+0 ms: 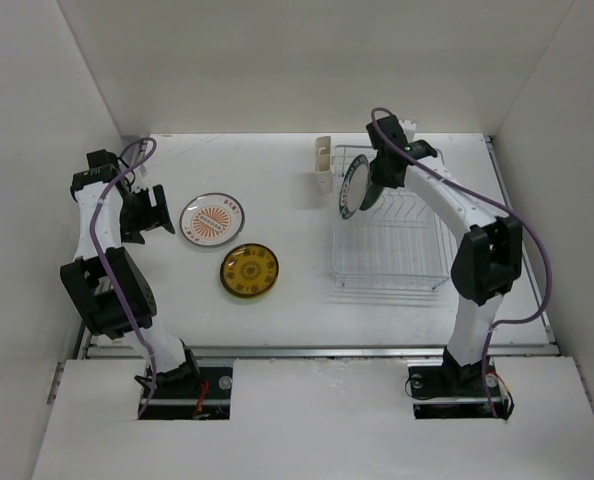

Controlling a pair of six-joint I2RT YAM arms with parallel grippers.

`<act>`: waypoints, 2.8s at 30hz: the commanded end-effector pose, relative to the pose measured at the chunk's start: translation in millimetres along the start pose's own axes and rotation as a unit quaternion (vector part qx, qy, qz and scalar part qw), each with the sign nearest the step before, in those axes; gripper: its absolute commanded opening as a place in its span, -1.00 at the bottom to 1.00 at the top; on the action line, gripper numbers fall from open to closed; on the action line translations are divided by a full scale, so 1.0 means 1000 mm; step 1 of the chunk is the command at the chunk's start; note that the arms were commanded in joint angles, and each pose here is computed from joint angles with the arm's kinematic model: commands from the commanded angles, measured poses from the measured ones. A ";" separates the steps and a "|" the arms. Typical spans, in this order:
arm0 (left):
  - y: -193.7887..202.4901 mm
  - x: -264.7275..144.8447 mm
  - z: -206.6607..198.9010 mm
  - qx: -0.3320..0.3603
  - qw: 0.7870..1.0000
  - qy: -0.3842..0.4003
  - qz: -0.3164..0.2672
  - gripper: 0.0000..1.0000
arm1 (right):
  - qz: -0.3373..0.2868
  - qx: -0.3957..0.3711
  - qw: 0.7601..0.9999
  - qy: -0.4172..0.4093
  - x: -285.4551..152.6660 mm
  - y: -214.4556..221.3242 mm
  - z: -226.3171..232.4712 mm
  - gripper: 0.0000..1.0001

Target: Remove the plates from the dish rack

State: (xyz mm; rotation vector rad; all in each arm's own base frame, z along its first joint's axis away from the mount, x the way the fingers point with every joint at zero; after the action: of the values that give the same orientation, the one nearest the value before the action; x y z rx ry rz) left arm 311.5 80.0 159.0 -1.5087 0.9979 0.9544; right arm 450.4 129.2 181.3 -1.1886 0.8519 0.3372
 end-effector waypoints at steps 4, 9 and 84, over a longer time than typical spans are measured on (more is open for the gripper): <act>-0.001 -0.030 -0.010 0.013 0.999 0.009 -0.032 0.50 | -0.140 0.041 0.986 0.076 -0.102 -0.086 -0.051 -1.00; -0.002 -0.039 -0.012 0.015 0.999 0.006 -0.044 0.50 | -0.192 0.033 0.966 0.171 -0.139 -0.099 -0.100 -1.00; 0.022 -0.063 -0.007 0.053 0.996 -0.040 -0.056 0.53 | -0.011 0.005 0.997 -0.082 -0.037 -0.015 0.058 0.86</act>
State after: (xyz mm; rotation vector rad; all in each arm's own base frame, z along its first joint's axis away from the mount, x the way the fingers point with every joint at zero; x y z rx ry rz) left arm 282.0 78.4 204.2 -1.4326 0.8973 0.8771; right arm 460.3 185.5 233.1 -1.1648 0.6683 0.3864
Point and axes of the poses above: each gripper's point midway between its finger pads, its own x axis out along the fingers, its own z axis along the line the jaws close on, y = z × x, the point moved 2 cm from there along -x, back along the fingers, and after that the axes turned 10 degrees about x, right-handed, at the moved point
